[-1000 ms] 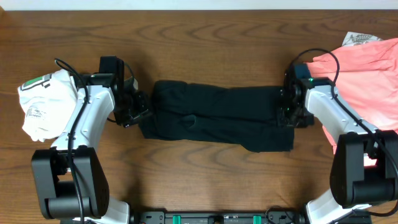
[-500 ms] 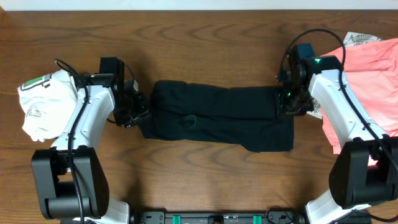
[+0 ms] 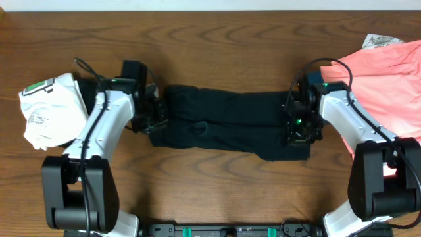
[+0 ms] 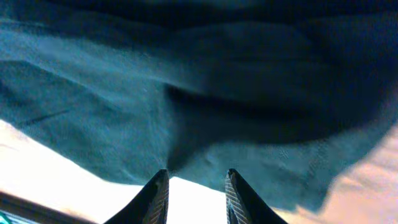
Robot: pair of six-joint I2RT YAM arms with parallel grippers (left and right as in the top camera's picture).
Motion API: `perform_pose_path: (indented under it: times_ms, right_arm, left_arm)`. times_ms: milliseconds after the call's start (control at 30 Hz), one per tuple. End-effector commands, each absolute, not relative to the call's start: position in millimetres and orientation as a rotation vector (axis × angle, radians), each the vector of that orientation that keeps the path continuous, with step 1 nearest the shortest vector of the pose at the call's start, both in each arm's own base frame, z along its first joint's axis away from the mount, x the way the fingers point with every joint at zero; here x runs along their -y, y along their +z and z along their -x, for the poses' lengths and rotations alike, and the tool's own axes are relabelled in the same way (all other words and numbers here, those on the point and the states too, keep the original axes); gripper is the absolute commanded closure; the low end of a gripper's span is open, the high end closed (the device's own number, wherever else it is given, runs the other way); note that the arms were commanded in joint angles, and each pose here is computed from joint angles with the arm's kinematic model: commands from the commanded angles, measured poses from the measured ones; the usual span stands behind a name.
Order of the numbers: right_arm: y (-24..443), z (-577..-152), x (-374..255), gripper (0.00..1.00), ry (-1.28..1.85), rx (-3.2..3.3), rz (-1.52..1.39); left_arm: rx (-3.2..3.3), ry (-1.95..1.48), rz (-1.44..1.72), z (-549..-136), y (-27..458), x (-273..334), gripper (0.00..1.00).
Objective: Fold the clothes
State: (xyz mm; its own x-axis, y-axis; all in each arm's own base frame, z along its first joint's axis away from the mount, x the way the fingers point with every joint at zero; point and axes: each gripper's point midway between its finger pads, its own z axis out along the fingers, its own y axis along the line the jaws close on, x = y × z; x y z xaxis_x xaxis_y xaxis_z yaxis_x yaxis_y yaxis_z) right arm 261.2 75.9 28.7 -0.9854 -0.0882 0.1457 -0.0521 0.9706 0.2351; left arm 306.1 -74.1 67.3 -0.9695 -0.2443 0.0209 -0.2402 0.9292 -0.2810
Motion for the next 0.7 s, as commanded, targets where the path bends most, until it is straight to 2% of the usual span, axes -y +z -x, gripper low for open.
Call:
perform_pose_path:
  times_ms: [0,333,667]
  right_arm:
    - [21.2,-251.9,-92.0,0.71,-0.429,2.942,-0.134]
    - [-15.9,-234.6,-94.2,0.70,-0.428,2.963,-0.099]
    - [-22.5,-229.2,-87.1,0.71,-0.373,2.965,-0.089]
  left_arm:
    - [-3.079,-0.313,0.334,-306.5,60.4,67.9,0.72]
    - [-3.117,-0.222,0.320,-309.1,39.1,64.4,0.72]
    - [-3.269,-0.174,0.353,-295.0,-8.4,62.6,0.72]
